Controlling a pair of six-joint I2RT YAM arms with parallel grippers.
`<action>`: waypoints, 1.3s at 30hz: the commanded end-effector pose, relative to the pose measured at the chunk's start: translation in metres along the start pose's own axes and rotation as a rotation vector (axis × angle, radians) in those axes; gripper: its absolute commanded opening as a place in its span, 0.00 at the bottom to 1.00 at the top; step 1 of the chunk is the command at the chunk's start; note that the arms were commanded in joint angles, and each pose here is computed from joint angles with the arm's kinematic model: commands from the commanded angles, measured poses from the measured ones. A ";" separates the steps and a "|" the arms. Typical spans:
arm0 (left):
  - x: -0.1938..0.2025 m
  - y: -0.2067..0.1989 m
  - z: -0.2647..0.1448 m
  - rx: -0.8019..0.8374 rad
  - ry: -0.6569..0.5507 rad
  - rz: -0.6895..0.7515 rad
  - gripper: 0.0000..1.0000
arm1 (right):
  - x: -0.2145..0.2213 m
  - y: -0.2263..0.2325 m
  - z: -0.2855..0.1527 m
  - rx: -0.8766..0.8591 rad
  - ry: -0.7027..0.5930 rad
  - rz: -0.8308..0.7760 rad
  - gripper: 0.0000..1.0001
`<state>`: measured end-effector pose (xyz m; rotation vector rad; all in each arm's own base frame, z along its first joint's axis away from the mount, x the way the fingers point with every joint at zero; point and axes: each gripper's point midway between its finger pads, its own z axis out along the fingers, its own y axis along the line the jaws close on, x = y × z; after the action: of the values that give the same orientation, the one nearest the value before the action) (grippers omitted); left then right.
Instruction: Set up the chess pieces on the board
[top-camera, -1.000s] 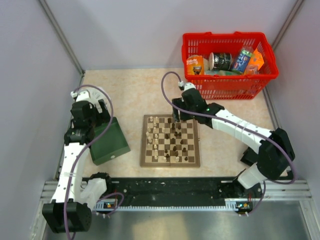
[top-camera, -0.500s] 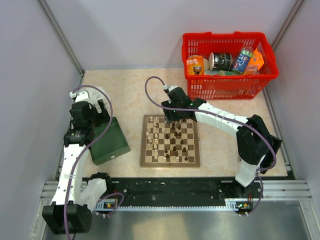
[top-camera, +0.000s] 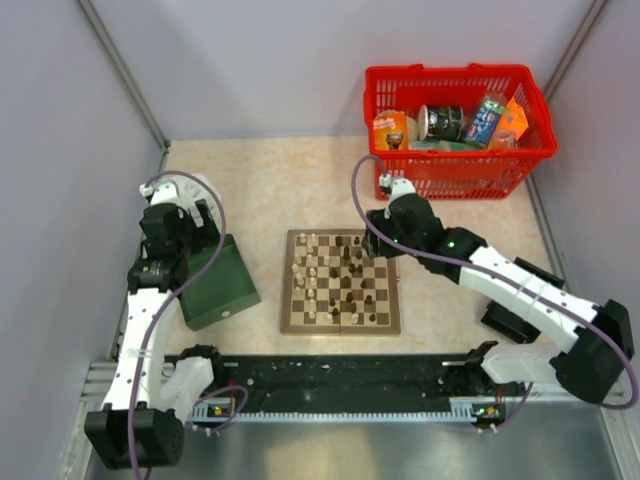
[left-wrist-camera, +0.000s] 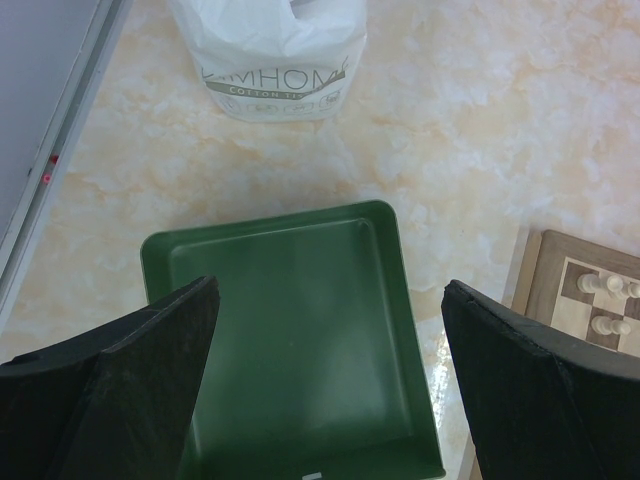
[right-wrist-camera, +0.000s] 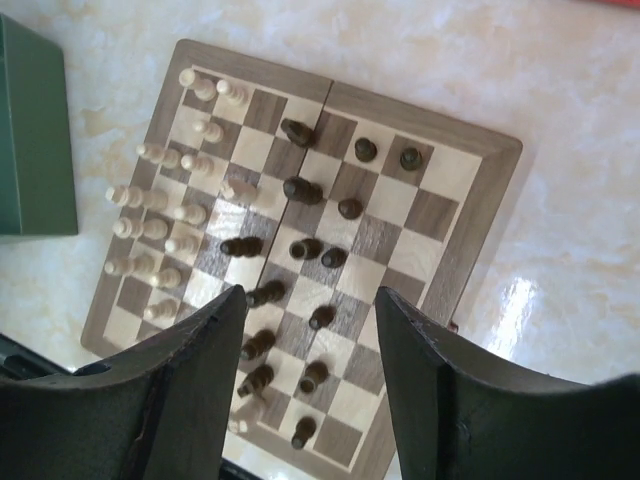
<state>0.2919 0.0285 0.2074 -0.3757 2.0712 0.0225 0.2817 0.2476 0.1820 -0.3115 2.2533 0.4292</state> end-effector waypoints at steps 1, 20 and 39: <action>-0.003 0.001 -0.002 -0.002 -0.021 0.010 0.99 | 0.038 0.000 -0.025 -0.046 0.078 0.094 0.55; -0.001 0.000 0.000 0.001 -0.009 0.009 0.98 | 0.137 0.014 -0.018 -0.054 0.323 0.087 0.47; -0.001 0.001 0.000 0.000 -0.011 0.010 0.98 | 0.136 0.016 0.006 -0.001 0.334 0.031 0.43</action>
<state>0.2914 0.0285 0.2065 -0.3761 2.0753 0.0231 0.1753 0.2325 0.0594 -0.3569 2.6722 0.3805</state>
